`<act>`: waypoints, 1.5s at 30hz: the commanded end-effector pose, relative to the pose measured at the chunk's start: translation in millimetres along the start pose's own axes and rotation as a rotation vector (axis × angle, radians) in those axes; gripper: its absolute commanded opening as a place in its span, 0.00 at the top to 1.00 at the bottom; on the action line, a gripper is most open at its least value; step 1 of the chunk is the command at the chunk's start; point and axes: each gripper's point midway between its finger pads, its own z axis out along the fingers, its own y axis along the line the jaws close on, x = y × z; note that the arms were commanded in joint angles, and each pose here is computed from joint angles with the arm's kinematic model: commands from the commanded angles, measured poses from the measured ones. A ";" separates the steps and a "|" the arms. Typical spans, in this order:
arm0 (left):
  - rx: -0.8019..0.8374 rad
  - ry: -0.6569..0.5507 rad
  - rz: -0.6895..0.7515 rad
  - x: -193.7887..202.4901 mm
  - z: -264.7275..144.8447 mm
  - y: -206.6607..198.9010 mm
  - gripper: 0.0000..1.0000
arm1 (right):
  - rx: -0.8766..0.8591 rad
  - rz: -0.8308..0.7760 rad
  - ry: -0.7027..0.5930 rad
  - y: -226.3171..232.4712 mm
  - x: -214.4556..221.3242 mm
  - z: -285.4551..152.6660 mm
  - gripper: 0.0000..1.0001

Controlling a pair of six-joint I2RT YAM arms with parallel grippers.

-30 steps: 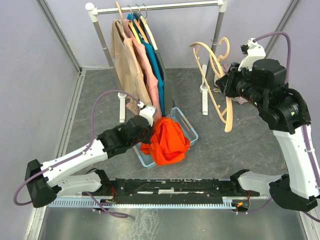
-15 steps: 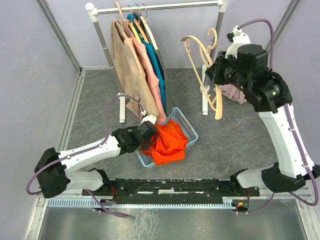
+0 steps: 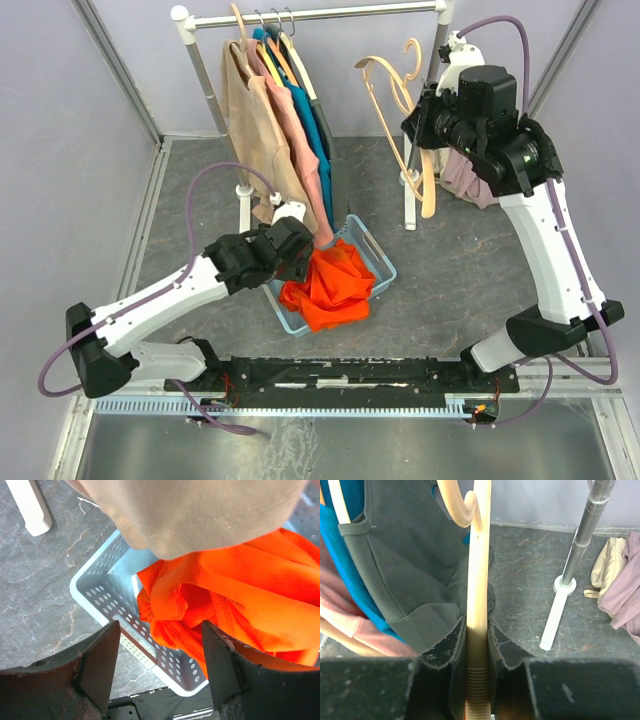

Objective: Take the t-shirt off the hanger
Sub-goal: Place the T-shirt in the bin, then place the hanger on the clothesline.

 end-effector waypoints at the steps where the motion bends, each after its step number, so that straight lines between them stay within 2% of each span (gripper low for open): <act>1: 0.034 -0.098 -0.108 -30.4 -40.1 6.6 0.27 | -0.035 -0.012 -0.117 4.9 -38.3 -4.5 0.99; 10: 0.297 -0.433 -0.210 -88.6 -114.5 3.5 0.27 | -0.075 -0.008 -0.161 3.0 -63.5 15.3 0.99; 17: 0.373 -0.613 -0.204 -116.3 -153.6 10.6 0.25 | -0.112 -0.004 -0.205 9.7 -83.0 35.2 0.99; 27: 0.340 -0.770 -0.196 -161.5 -182.6 17.1 0.13 | -0.125 0.015 -0.249 10.9 -97.0 58.1 0.99; 35: 0.294 -0.870 -0.189 -190.0 -199.7 23.5 0.11 | -0.127 0.035 -0.260 7.7 -99.2 77.8 0.99; 45: 0.266 -0.908 -0.185 -205.8 -204.3 23.0 0.09 | -0.103 0.057 -0.285 1.1 -105.2 85.0 0.99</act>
